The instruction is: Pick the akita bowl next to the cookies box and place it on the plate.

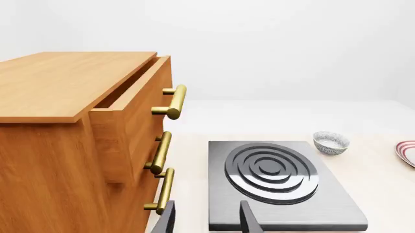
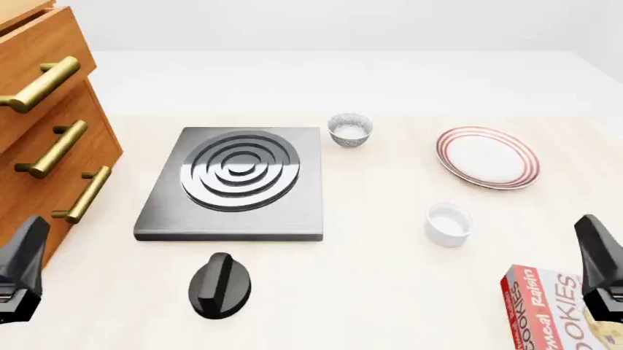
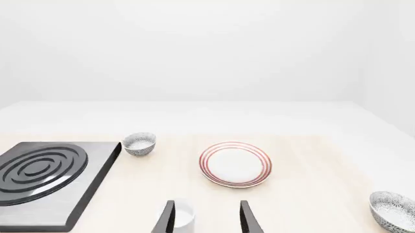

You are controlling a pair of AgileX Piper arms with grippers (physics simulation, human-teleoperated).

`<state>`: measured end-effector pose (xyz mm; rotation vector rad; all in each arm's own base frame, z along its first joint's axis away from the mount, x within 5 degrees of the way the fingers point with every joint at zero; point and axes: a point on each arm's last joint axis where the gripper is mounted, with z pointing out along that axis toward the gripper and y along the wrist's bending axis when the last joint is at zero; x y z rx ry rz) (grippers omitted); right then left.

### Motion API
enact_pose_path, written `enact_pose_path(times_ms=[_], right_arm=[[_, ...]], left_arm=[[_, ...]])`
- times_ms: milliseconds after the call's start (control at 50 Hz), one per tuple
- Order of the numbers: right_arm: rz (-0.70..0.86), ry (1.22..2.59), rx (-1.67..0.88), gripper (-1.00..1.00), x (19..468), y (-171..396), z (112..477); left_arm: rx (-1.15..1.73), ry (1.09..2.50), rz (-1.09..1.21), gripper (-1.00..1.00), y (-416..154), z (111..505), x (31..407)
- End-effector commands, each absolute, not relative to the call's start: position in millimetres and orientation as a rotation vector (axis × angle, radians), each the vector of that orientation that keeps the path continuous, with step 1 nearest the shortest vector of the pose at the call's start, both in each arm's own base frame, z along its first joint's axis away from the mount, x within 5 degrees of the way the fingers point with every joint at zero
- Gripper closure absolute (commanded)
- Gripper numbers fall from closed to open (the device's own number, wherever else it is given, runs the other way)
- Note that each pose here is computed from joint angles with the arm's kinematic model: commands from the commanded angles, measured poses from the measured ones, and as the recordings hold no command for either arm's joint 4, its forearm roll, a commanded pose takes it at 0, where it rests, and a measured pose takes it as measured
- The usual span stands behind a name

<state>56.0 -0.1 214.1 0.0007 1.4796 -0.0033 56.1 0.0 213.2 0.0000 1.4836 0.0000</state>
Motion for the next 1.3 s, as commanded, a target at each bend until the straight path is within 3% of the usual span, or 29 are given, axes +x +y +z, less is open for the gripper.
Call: enact_pose_path(times_ms=[20,340,600,840,1300], right_arm=[[-0.032,1.459,-0.013,-1.0,55.4,-0.6,218.5],[-0.08,1.595,-0.092,-1.0,63.9,0.4,229.0],[-0.061,1.707,0.01,-1.0,61.6,-2.9,258.5],[-0.034,1.819,0.058,-1.0,81.9,-4.6,278.9],[-0.145,2.01,0.249,-1.0,131.1,-31.8,303.5]], left_arm=[[0.0,1.484,0.0,-1.0,0.0,213.2,56.1],[0.0,1.484,0.0,-1.0,0.0,213.2,56.1],[0.0,1.484,0.0,-1.0,0.0,213.2,56.1],[0.0,1.484,0.0,-1.0,0.0,213.2,56.1],[0.0,1.484,0.0,-1.0,0.0,213.2,56.1]])
